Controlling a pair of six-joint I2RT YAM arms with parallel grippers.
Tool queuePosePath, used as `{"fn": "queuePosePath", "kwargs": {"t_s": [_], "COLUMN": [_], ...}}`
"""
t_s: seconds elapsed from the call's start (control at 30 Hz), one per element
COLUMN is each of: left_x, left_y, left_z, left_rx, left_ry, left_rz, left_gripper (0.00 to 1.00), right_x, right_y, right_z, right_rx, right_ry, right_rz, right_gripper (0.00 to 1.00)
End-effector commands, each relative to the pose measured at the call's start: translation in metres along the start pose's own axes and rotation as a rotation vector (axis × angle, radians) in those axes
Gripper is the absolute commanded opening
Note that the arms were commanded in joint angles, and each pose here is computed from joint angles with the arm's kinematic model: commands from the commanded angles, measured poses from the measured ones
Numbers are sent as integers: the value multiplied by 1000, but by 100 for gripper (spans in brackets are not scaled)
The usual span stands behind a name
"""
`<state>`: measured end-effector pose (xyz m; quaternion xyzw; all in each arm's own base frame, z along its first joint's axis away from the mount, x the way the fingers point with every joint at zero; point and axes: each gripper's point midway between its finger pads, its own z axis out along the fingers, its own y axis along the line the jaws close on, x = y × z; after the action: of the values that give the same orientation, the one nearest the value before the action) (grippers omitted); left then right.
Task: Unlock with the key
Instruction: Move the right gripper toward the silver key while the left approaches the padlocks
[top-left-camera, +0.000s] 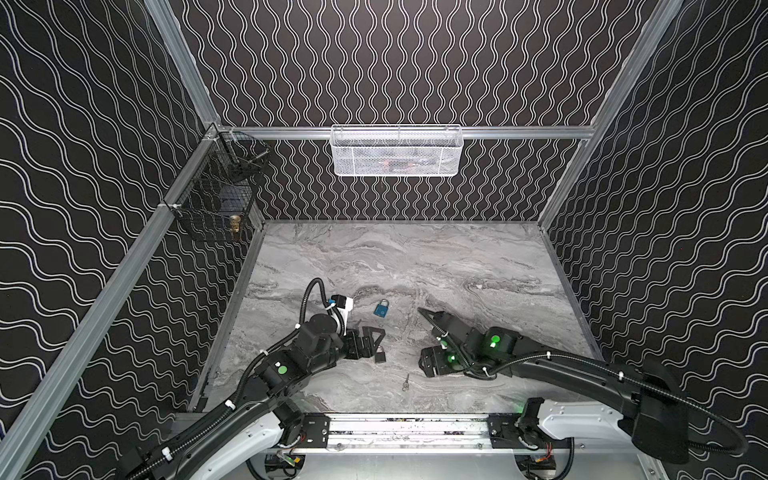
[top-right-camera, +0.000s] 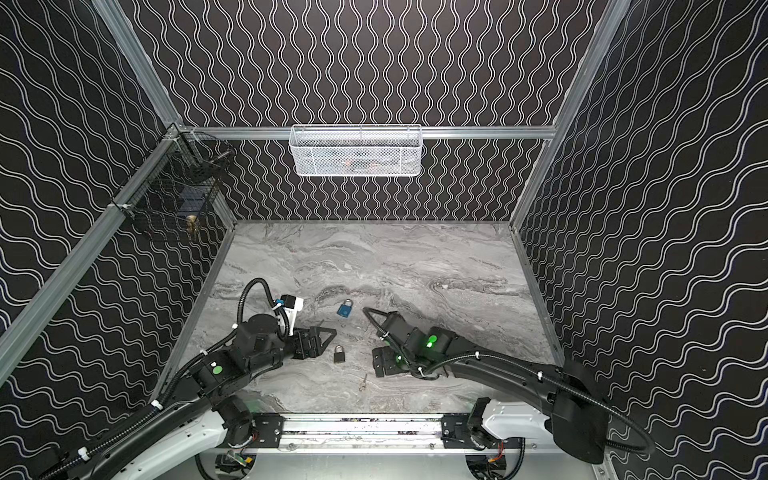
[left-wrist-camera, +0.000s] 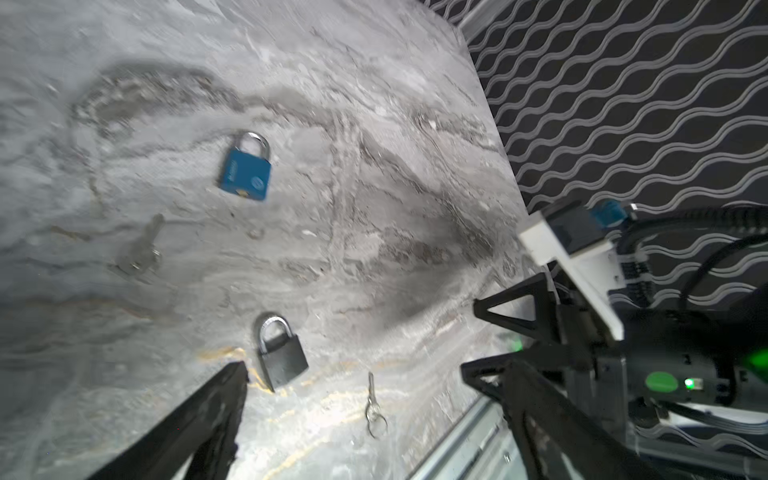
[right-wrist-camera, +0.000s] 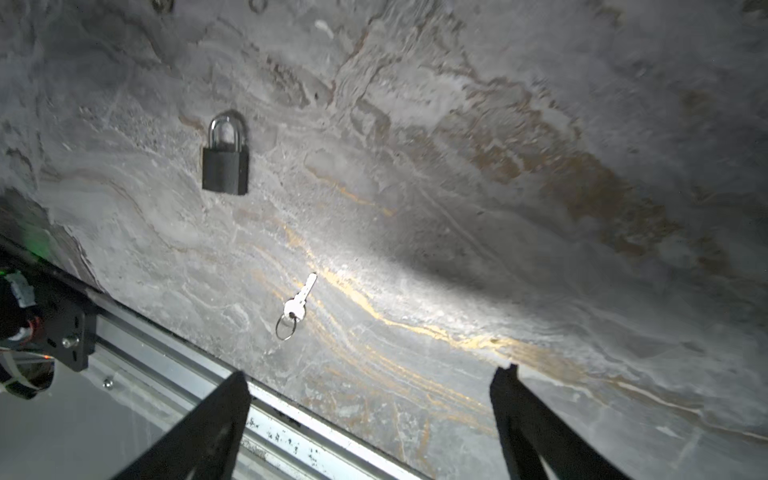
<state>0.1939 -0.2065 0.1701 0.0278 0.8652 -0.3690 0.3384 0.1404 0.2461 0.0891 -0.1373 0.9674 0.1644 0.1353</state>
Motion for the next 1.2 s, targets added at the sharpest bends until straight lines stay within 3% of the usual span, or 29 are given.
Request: {"fn": "queuePosePath", "kwargs": {"t_s": [0.0, 0.47, 0.83, 1.17], "left_x": [4, 19, 19, 17], "left_y": [5, 24, 32, 40], "left_z": [1, -4, -9, -17], "left_rx": [-45, -161, -222, -265], "left_ry": [-5, 61, 72, 57], "left_rz": [-18, 8, 23, 18], "left_gripper": [99, 99, 99, 99], "right_x": [3, 30, 29, 28], "right_y": [10, 44, 34, 36], "right_z": [5, 46, 56, 64], "right_rx": [44, 74, 193, 218], "right_ry": [-20, 41, 22, 20], "right_rz": [22, 54, 56, 38], "right_gripper": [89, 73, 72, 72]}}
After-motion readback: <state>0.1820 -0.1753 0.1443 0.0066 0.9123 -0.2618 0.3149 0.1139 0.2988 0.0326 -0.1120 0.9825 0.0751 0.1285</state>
